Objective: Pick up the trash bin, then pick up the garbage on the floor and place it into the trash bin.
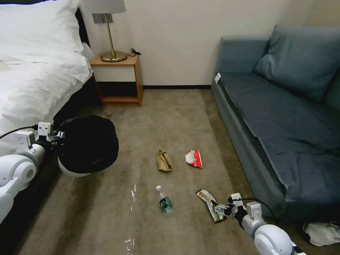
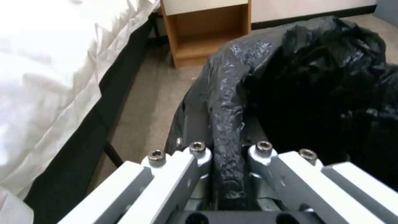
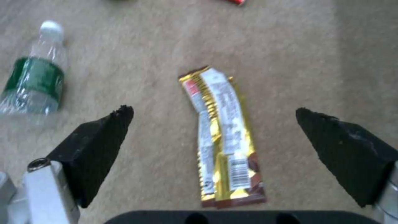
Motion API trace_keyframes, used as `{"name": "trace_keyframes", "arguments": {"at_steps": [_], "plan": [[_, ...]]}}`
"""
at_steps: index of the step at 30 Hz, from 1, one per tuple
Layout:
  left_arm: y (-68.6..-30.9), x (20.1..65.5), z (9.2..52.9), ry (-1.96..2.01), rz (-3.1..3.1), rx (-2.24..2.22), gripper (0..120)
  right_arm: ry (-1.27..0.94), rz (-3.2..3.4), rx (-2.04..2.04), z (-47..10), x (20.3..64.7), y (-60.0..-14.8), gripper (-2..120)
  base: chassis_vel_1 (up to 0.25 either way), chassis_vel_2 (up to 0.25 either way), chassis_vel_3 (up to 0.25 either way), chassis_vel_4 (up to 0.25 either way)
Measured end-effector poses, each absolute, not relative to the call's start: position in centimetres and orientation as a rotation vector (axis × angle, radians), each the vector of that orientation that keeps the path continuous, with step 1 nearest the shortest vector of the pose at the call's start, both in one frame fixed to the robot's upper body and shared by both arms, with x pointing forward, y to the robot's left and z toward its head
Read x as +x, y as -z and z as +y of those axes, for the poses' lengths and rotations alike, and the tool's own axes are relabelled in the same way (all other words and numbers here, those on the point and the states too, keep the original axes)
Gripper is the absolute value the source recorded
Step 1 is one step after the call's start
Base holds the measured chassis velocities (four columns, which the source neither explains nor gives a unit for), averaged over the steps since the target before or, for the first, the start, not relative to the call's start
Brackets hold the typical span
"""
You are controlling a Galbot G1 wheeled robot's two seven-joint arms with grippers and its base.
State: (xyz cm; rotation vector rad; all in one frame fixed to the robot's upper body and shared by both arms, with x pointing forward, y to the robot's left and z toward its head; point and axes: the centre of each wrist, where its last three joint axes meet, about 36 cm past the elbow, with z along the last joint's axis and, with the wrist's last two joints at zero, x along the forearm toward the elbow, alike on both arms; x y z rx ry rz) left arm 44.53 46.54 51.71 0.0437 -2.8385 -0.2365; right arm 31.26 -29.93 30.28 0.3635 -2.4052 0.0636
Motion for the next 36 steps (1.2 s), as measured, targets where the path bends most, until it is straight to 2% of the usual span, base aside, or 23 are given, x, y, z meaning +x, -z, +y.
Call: {"name": "trace_keyframes", "arguments": {"at_steps": [8, 17, 26, 36], "plan": [[-51.6, 43.4, 46.9, 0.226, -2.849, 0.041, 5, -0.078, -2.362, 0.396, -28.9, 31.7, -28.2, 100, 0.0, 0.0, 0.0, 0.0], [-50.4, 43.0, 46.5, 0.194, -2.847, 0.008, 4, -0.071, -2.363, 0.388, -29.1, 35.5, -25.2, 100, 0.0, 0.0, 0.0, 0.0], [-50.2, 43.1, 46.5, 0.187, -2.85, -0.009, 4, -0.077, -2.371, 0.411, -29.4, 36.7, -23.0, 100, 0.0, 0.0, 0.0, 0.0], [-49.9, 43.4, 46.7, 0.188, -2.847, -0.018, 4, -0.043, -2.377, 0.397, -28.4, 39.1, -18.4, 100, 0.0, 0.0, 0.0, 0.0]]}}
